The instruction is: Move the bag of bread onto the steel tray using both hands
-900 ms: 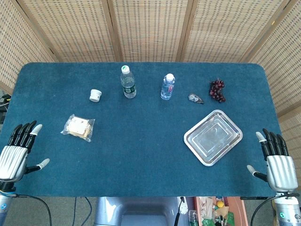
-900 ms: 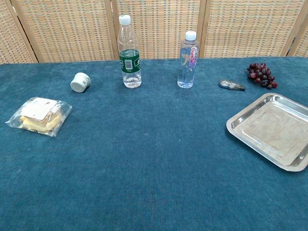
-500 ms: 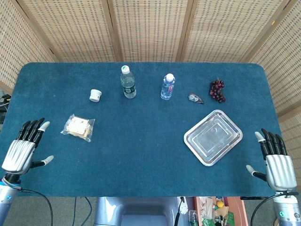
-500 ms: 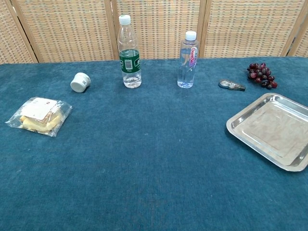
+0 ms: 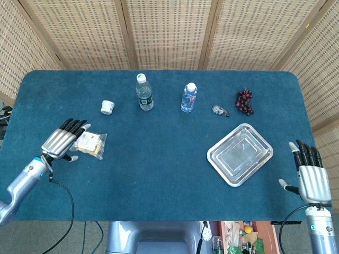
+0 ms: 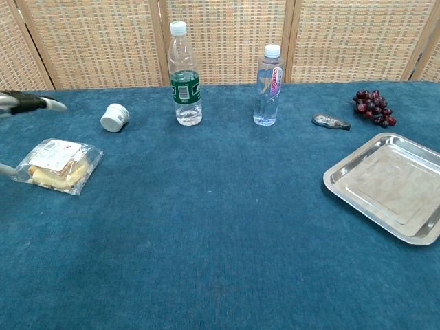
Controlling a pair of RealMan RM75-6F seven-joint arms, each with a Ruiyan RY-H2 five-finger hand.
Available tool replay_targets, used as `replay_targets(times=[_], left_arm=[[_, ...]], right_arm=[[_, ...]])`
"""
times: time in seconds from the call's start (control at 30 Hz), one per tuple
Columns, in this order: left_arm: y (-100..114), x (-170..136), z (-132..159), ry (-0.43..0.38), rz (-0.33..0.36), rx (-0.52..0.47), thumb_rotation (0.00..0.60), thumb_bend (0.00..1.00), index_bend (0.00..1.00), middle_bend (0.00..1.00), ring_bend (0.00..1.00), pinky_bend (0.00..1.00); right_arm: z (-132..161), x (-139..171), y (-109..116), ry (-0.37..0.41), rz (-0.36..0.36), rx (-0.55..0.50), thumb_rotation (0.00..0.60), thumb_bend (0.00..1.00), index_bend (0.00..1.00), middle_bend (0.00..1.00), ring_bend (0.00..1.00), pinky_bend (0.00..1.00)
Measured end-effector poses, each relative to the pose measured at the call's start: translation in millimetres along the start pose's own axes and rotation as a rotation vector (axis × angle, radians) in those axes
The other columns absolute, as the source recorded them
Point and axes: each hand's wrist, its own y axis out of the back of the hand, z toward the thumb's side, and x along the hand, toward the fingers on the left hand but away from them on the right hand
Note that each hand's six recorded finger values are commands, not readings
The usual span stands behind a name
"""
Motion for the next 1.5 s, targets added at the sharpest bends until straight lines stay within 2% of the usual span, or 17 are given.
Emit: replay_targets(times=[0.13,0.2,0.27,0.33,0.37,0.53,0.73,0.83,1.07,1.3,1.33,1.4,1.43,1.5], left_arm=[[-7.4,23.7,6.2,-0.026,-0.064,0.006,0.600,0.00,0.00,0.00,0.00,0.00],[-10.9,34.6,9.2,-0.033,-0.095,0.028,0.600,0.01,0.03,0.04,0.01,0.06],[-12.2,43.8,15.6,-0.046,-0.110,0.043,0.600,0.05,0.20,0.23,0.11,0.23],[-11.9,46.2,17.7,-0.050,-0.105,0.052,0.600,0.10,0.36,0.38,0.23,0.34],[-11.0,47.0,18.2,-0.050,-0.099,0.061,0.600,0.11,0.41,0.42,0.26,0.37],[-9.6,48.7,15.4,-0.030,-0.092,0.114,0.600,0.15,0.52,0.51,0.34,0.42],[9.8,46.0,27.6,-0.052,-0.027,0.077,0.600,0.16,0.53,0.52,0.35,0.42],[24.2,44.0,45.9,-0.097,0.016,0.042,0.600,0.16,0.53,0.52,0.35,0.42],[66.1,58.4,129.3,-0.256,0.110,-0.030,0.600,0.16,0.53,0.52,0.35,0.42],[71.0,89.6,221.3,-0.365,0.108,-0.072,0.600,0.14,0.52,0.51,0.35,0.41],[70.4,93.2,233.3,-0.374,0.107,-0.077,0.600,0.12,0.50,0.47,0.34,0.39],[68.8,100.7,258.3,-0.387,0.107,-0.092,0.600,0.05,0.33,0.29,0.23,0.31],[68.2,103.3,267.5,-0.390,0.105,-0.103,0.600,0.01,0.18,0.15,0.13,0.21],[66.3,107.0,280.8,-0.392,0.091,-0.138,0.600,0.00,0.01,0.01,0.01,0.05]], right_arm=[[-5.0,-3.9,-3.2,-0.023,0.006,0.007,0.600,0.00,0.00,0.00,0.00,0.00],[-7.6,-5.7,-4.0,-0.033,0.006,0.009,0.600,0.00,0.00,0.00,0.00,0.00],[-8.8,-6.7,-3.9,-0.038,0.004,0.007,0.600,0.00,0.00,0.00,0.00,0.00],[-9.4,-6.8,-3.4,-0.039,0.003,0.003,0.600,0.00,0.00,0.00,0.00,0.00],[-9.6,-6.7,-3.2,-0.040,0.003,0.002,0.600,0.00,0.00,0.00,0.00,0.00],[-10.9,-5.7,-1.2,-0.039,0.000,-0.008,0.600,0.00,0.00,0.00,0.00,0.00],[-11.2,-4.6,1.2,-0.036,-0.002,-0.018,0.600,0.00,0.00,0.00,0.00,0.00],[-11.0,-4.5,1.6,-0.035,-0.003,-0.021,0.600,0.00,0.00,0.00,0.00,0.00],[-9.4,-5.7,0.0,-0.031,0.005,-0.015,0.600,0.00,0.00,0.00,0.00,0.00],[-11.1,-5.6,-0.6,-0.041,0.009,-0.016,0.600,0.00,0.00,0.00,0.00,0.00],[-11.8,-5.4,-0.4,-0.043,0.009,-0.017,0.600,0.00,0.00,0.00,0.00,0.00],[-12.9,-5.2,0.0,-0.046,0.010,-0.018,0.600,0.00,0.00,0.00,0.00,0.00],[-13.8,-5.1,0.4,-0.048,0.009,-0.019,0.600,0.00,0.00,0.00,0.00,0.00],[-15.3,-5.2,1.0,-0.052,0.009,-0.019,0.600,0.00,0.00,0.00,0.00,0.00]])
